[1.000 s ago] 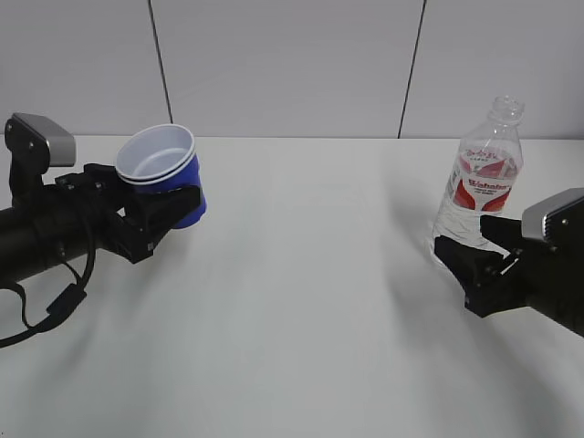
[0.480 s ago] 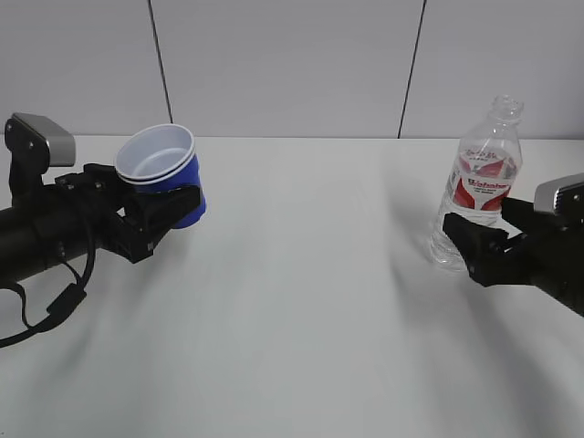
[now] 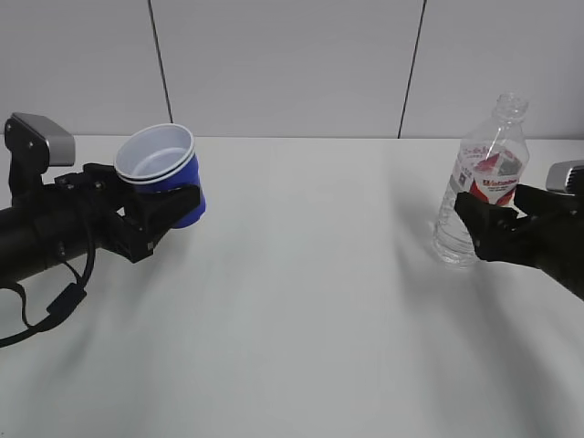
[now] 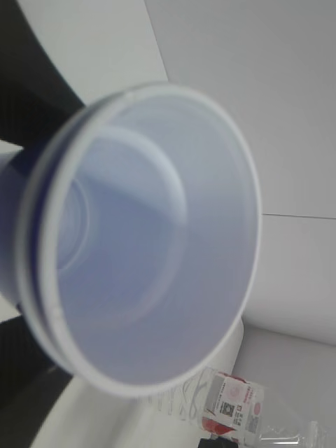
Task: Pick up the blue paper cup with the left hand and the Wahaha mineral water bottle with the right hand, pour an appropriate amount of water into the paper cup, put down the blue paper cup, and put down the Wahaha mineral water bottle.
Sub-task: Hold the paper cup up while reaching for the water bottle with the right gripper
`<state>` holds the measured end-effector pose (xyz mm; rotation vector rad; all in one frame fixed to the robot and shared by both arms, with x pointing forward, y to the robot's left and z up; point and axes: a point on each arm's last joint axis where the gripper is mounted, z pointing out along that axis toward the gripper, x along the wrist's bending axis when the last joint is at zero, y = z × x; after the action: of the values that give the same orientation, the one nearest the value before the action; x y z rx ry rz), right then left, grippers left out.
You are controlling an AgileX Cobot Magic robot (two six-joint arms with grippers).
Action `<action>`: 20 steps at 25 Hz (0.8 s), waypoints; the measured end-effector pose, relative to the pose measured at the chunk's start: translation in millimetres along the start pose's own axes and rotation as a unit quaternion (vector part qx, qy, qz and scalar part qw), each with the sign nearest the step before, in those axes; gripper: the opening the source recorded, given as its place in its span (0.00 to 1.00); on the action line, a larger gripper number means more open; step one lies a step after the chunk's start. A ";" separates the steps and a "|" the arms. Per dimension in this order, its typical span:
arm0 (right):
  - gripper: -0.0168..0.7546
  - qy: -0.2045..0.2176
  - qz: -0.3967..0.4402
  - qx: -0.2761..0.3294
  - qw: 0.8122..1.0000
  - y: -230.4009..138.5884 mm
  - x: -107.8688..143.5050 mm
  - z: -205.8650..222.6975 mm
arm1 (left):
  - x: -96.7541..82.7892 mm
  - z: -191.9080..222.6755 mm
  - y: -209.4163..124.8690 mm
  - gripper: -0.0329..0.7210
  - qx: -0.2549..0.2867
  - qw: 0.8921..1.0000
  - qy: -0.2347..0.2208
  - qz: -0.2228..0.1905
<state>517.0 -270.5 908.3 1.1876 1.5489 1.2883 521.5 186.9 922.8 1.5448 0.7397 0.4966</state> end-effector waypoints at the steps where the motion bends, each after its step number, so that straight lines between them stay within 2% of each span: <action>1: 0.88 -0.004 0.002 0.000 1.000 0.0 -0.7 0.0 | 0.0 0.0 0.0 0.70 0.000 1.000 0.000 0.000; 20: 0.85 -0.038 -0.008 -0.006 0.999 1.5 -8.2 5.7 | 0.2 0.0 0.1 0.70 0.000 1.000 0.001 0.000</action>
<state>524.8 -277.0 908.7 1.2001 1.4918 1.2270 521.6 187.1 922.8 1.5436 0.7416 0.4976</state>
